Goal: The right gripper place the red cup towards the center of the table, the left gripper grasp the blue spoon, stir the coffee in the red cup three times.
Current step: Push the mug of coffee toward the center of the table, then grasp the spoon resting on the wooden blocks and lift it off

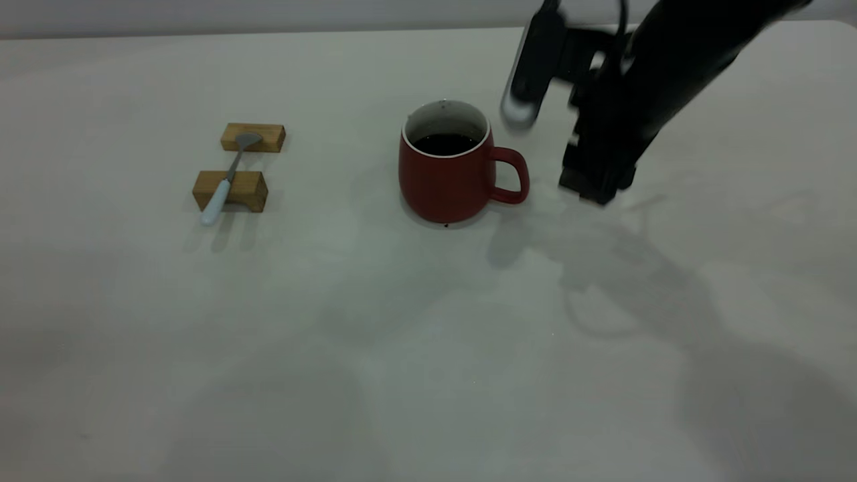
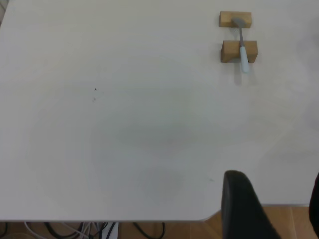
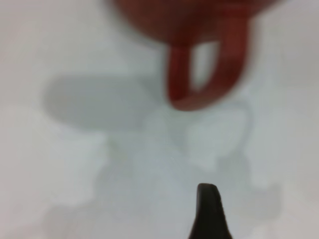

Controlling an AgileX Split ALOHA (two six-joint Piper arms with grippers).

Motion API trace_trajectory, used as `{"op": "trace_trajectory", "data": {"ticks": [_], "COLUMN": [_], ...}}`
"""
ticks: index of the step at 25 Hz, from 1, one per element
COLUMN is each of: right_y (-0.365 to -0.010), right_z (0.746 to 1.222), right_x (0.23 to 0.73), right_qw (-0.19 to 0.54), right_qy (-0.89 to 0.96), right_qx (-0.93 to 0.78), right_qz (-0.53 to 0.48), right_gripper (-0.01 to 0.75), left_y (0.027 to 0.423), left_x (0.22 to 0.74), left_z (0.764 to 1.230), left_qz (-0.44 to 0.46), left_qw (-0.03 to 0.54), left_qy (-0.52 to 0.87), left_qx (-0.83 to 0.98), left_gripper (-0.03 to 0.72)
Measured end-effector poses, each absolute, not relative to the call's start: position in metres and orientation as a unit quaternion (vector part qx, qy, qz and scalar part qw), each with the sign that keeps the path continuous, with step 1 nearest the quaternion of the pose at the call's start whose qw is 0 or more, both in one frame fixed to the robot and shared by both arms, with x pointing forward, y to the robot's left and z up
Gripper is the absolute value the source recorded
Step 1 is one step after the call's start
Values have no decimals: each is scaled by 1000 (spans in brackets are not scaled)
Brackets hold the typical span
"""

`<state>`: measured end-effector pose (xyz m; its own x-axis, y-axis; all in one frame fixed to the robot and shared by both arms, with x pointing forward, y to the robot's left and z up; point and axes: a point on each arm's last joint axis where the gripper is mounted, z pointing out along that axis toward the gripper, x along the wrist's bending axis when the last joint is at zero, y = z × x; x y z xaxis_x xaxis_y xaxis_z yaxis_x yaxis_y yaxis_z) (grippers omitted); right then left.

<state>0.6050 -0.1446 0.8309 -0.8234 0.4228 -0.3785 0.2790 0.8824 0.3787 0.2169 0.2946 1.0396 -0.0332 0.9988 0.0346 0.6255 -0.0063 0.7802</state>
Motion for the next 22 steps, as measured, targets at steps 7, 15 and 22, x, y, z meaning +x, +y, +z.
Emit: {"op": "trace_trajectory", "data": {"ticks": [7, 15, 22], "right_y": [-170, -225, -294], "right_z": [916, 1018, 1038], "right_x": [579, 491, 391], "right_qw": [78, 108, 146], "right_qy": [839, 778, 702], "right_qx": [515, 610, 690], "right_qz": [157, 101, 94], "right_gripper": [582, 582, 582], "left_y": [295, 295, 295], "left_x": [217, 217, 217], "left_z": [1040, 1040, 1040], "left_qz": [322, 322, 322], "left_qw": [290, 290, 290], "left_qy": [643, 643, 643], "left_qx": [632, 632, 632], "left_gripper": [406, 406, 406]}}
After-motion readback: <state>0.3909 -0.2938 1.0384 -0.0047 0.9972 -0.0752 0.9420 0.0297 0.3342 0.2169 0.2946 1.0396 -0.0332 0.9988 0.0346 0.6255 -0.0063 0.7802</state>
